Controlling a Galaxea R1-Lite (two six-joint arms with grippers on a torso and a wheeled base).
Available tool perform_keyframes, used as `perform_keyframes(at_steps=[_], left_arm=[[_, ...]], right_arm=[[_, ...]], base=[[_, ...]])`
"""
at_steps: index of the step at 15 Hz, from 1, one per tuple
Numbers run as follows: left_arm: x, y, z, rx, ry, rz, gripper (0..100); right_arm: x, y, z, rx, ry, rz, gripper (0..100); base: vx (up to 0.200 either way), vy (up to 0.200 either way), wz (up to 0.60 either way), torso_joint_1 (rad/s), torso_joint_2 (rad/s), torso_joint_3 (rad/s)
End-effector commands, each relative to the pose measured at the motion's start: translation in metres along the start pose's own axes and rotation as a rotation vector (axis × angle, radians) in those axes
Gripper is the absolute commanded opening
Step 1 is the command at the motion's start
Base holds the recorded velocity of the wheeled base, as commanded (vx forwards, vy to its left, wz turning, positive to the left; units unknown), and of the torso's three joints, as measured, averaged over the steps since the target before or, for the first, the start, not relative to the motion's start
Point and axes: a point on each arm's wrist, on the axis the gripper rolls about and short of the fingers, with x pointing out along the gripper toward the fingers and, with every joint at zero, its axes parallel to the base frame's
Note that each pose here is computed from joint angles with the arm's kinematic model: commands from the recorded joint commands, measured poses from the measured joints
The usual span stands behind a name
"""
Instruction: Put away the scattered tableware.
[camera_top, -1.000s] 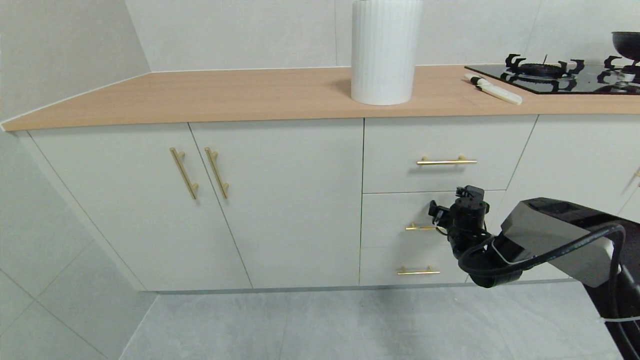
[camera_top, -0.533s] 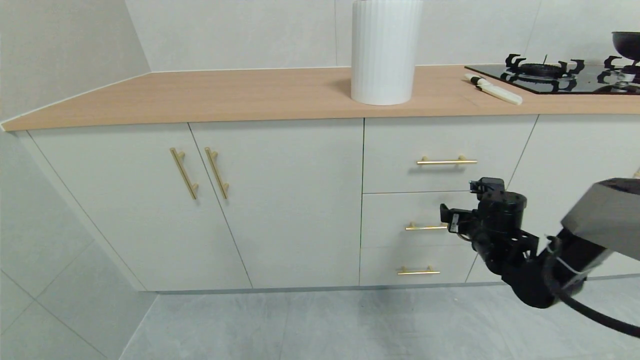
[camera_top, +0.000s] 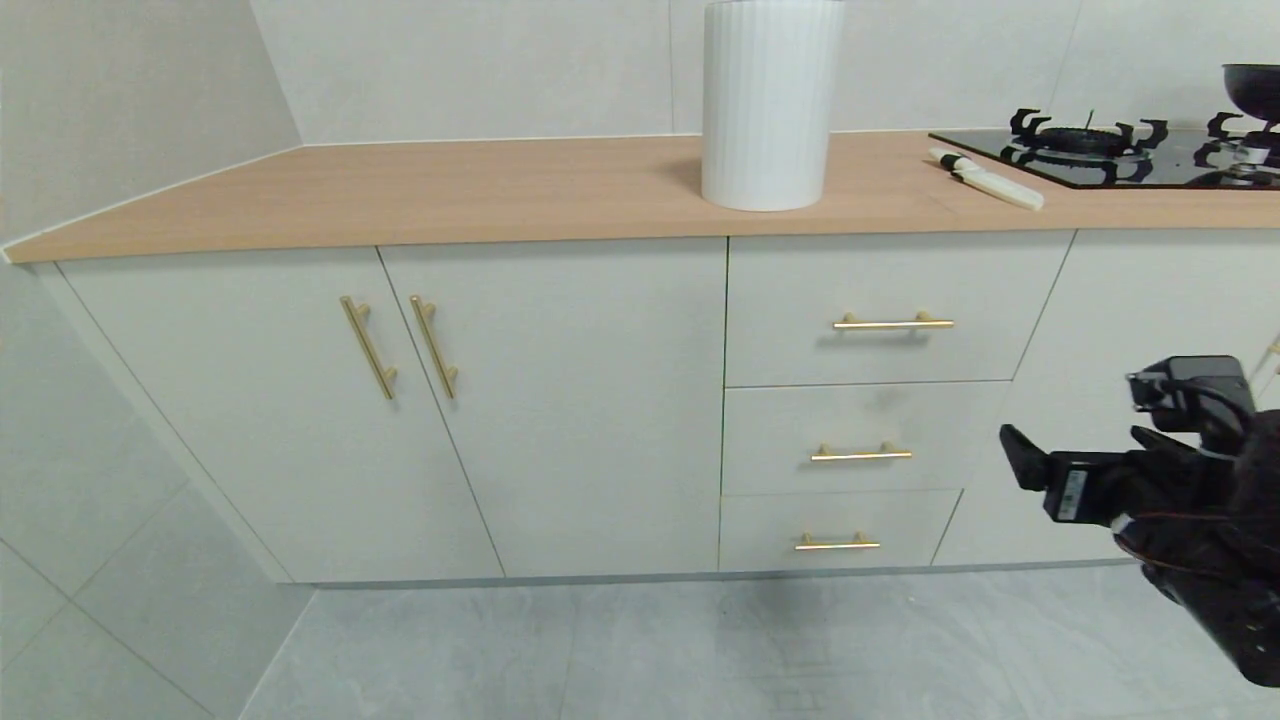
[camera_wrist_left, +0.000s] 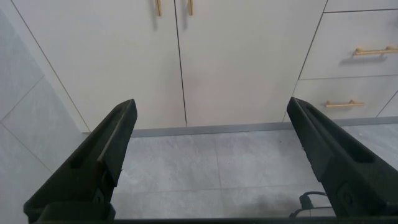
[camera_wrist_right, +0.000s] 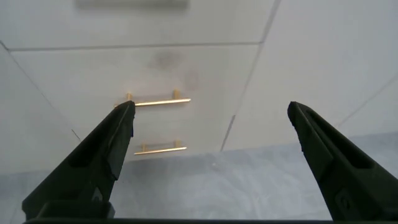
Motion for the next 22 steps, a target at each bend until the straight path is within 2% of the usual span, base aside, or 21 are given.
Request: perform_keyframes(at_steps=[1, 3, 7, 9, 11, 12, 13, 16, 18, 20, 21, 22], left_arm=[[0.000, 0.000, 0.000, 0.000, 0.001, 0.000, 100], [0.000, 0.000, 0.000, 0.000, 0.000, 0.000, 100], [0.000, 0.000, 0.000, 0.000, 0.001, 0.000, 100], [0.000, 0.000, 0.000, 0.000, 0.001, 0.000, 100], [0.000, 0.000, 0.000, 0.000, 0.000, 0.000, 100], [0.000, 0.000, 0.000, 0.000, 0.000, 0.000, 100], [0.000, 0.000, 0.000, 0.000, 0.001, 0.000, 100], [0.000, 0.000, 0.000, 0.000, 0.001, 0.000, 100], [0.000, 0.000, 0.000, 0.000, 0.000, 0.000, 100], [0.000, 0.000, 0.000, 0.000, 0.001, 0.000, 100], [0.000, 0.000, 0.000, 0.000, 0.001, 0.000, 100], [0.000, 0.000, 0.000, 0.000, 0.001, -0.001, 100]], right_arm=[[-0.064, -0.039, 0.009, 0.001, -0.116, -0.012, 100], [-0.092, -0.059, 0.005, -0.016, -0.172, -0.060, 100], [-0.140, -0.102, -0.006, -0.011, -0.209, -0.339, 100], [-0.159, -0.109, -0.009, -0.012, -0.207, -0.377, 100], [-0.190, -0.116, -0.032, -0.023, -0.178, -0.481, 100], [-0.196, -0.117, -0.037, -0.025, -0.182, -0.470, 100], [-0.204, -0.116, -0.044, -0.036, -0.179, -0.402, 100], [-0.213, -0.117, -0.059, -0.032, -0.201, -0.386, 100], [-0.215, -0.114, -0.071, -0.036, -0.210, -0.252, 100], [-0.214, -0.111, -0.072, 0.039, -0.226, -0.106, 100], [-0.213, -0.109, -0.074, 0.040, -0.222, -0.027, 100], [-0.209, -0.105, -0.085, 0.024, -0.180, 0.105, 100]], base=[[0.000, 0.000, 0.00, 0.000, 0.00, 0.000], [0.000, 0.000, 0.00, 0.000, 0.00, 0.000], [0.000, 0.000, 0.00, 0.000, 0.00, 0.000], [0.000, 0.000, 0.00, 0.000, 0.00, 0.000], [0.000, 0.000, 0.00, 0.000, 0.00, 0.000], [0.000, 0.000, 0.00, 0.000, 0.00, 0.000], [0.000, 0.000, 0.00, 0.000, 0.00, 0.000], [0.000, 0.000, 0.00, 0.000, 0.00, 0.000], [0.000, 0.000, 0.00, 0.000, 0.00, 0.000], [0.000, 0.000, 0.00, 0.000, 0.00, 0.000], [0.000, 0.000, 0.00, 0.000, 0.00, 0.000], [0.000, 0.000, 0.00, 0.000, 0.00, 0.000]])
